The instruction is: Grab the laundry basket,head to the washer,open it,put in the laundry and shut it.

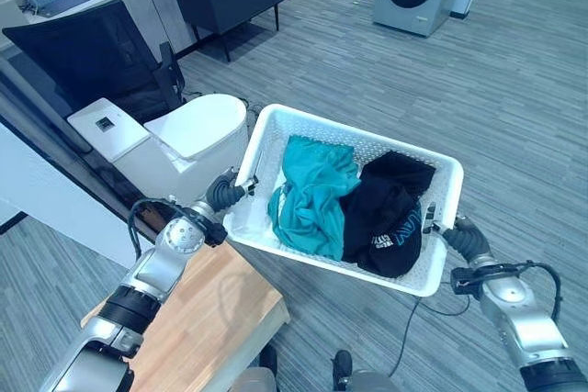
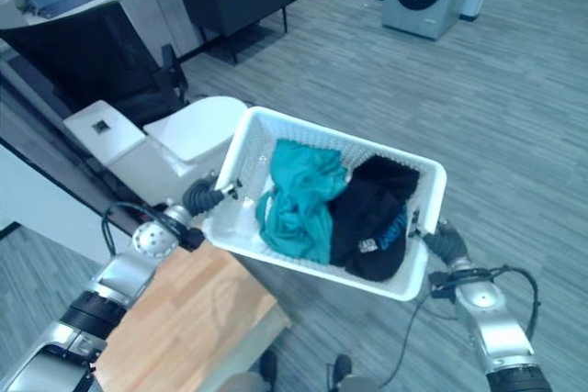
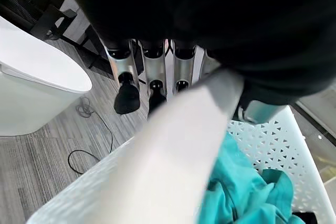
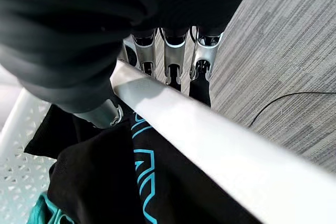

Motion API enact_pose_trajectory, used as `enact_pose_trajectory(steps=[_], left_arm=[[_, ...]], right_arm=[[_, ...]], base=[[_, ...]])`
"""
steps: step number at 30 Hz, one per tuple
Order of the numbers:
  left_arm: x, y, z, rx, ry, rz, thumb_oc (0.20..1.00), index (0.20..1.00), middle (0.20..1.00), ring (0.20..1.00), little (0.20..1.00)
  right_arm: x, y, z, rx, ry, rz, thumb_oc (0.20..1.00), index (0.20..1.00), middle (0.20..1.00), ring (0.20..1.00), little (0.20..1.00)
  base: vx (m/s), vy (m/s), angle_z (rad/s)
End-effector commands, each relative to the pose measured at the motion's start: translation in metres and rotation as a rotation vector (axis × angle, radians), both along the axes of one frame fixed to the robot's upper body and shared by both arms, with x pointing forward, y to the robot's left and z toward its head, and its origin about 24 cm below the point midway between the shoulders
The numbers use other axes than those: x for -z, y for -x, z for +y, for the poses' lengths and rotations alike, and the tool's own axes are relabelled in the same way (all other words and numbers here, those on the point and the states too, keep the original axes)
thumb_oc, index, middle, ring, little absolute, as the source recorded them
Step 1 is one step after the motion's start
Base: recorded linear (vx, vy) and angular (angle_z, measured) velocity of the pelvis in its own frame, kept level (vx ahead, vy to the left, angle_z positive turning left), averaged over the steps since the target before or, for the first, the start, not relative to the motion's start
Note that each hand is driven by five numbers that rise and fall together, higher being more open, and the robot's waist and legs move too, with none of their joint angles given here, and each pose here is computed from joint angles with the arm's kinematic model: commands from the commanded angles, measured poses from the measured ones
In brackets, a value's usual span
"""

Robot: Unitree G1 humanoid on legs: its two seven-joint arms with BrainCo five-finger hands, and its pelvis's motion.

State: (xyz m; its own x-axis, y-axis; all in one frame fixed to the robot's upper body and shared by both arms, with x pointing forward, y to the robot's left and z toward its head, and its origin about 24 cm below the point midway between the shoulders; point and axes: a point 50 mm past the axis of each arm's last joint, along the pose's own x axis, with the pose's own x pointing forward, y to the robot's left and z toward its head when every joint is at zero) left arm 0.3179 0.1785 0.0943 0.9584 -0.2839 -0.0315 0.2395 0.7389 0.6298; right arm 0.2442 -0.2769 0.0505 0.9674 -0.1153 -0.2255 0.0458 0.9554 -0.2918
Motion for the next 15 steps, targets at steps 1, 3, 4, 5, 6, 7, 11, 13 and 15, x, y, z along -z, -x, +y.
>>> enact_pose_trajectory(steps=[1,3,4,5,6,7,11,13,15], left_arm=[[-0.048,-0.009,-0.004,0.078,0.019,-0.178,0.200,0.200,0.200,0.200,0.200],[-0.049,-0.010,-0.006,0.086,0.021,-0.178,0.200,0.200,0.200,0.200,0.200],[-0.050,-0.011,-0.009,0.098,0.023,-0.179,0.200,0.200,0.200,0.200,0.200],[-0.052,-0.012,-0.012,0.103,0.021,-0.187,0.200,0.200,0.200,0.200,0.200],[-0.053,-0.013,-0.016,0.116,0.020,-0.188,0.200,0.200,0.200,0.200,0.200],[-0.053,-0.013,-0.016,0.117,0.020,-0.188,0.200,0.200,0.200,0.200,0.200],[-0.067,-0.022,-0.027,0.124,0.011,-0.256,0.200,0.200,0.200,0.200,0.200],[-0.074,-0.025,-0.026,0.119,-0.008,-0.275,0.200,0.200,0.200,0.200,0.200],[-0.074,-0.026,-0.022,0.104,-0.014,-0.279,0.200,0.200,0.200,0.200,0.200]], right_arm=[[-0.063,-0.012,0.002,-0.078,-0.007,-0.302,0.200,0.200,0.200,0.200,0.200],[-0.064,-0.012,0.002,-0.078,-0.006,-0.305,0.200,0.200,0.200,0.200,0.200],[-0.064,-0.013,0.004,-0.082,-0.006,-0.308,0.200,0.200,0.200,0.200,0.200],[-0.064,-0.012,0.006,-0.088,-0.013,-0.313,0.200,0.200,0.200,0.200,0.200],[-0.064,-0.012,0.007,-0.090,-0.015,-0.313,0.200,0.200,0.200,0.200,0.200],[-0.064,-0.012,0.006,-0.090,-0.015,-0.313,0.200,0.200,0.200,0.200,0.200],[-0.061,-0.022,0.017,-0.096,-0.002,-0.319,0.200,0.200,0.200,0.200,0.200],[-0.058,-0.027,0.024,-0.110,-0.002,-0.311,0.200,0.200,0.200,0.200,0.200],[-0.051,-0.031,0.033,-0.133,-0.011,-0.296,0.200,0.200,0.200,0.200,0.200]], base=[[0.00,0.040,-0.25],[-0.01,0.072,-0.32],[-0.02,0.102,-0.21],[-0.03,0.130,-0.20],[-0.02,0.088,-0.24],[-0.08,0.177,-0.29],[-0.20,0.136,-0.60],[-0.24,0.007,-0.99],[-0.19,-0.080,-1.14]])
